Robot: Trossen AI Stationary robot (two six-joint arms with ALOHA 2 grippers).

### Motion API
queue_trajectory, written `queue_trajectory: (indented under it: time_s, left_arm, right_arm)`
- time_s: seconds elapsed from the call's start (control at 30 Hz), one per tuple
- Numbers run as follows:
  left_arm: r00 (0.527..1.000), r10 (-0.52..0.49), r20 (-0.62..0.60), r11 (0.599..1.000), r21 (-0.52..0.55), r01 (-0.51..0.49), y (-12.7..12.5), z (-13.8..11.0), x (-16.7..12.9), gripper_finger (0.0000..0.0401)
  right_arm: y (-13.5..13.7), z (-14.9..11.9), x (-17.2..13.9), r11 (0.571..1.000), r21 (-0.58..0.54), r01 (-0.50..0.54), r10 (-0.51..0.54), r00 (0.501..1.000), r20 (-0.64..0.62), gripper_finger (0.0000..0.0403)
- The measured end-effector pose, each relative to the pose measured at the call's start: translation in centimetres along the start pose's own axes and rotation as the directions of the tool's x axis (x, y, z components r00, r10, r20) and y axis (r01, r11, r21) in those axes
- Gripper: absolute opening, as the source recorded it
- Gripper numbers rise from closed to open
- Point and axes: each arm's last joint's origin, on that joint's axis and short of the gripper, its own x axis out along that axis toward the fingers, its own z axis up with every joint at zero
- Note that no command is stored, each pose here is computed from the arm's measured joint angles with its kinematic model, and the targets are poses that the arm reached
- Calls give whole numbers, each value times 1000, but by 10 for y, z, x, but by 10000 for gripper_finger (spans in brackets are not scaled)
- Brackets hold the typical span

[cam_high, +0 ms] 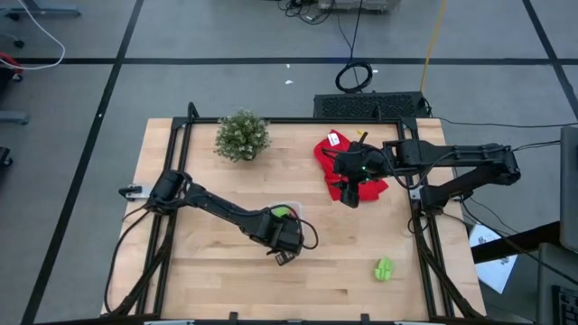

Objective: Pick and placing Produce into tupperware
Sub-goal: Put the red strawberry into the transparent bin, then put the green starfruit into the transparent bin

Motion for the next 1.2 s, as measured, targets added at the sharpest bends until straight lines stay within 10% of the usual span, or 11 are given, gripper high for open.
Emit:
queue_trajectory:
  time_s: [0.83,1.2]
  left_arm:
    - [998,46,54,999,19,-47,2,1,-3,261]
    - [982,-11,187,1000,28,6,0,-4,-66,254]
  right_arm:
    - [0,0,0,1000,0,1,-1,1000,0,176]
    - [0,0,0,1000,0,2,-2,1000,0,176]
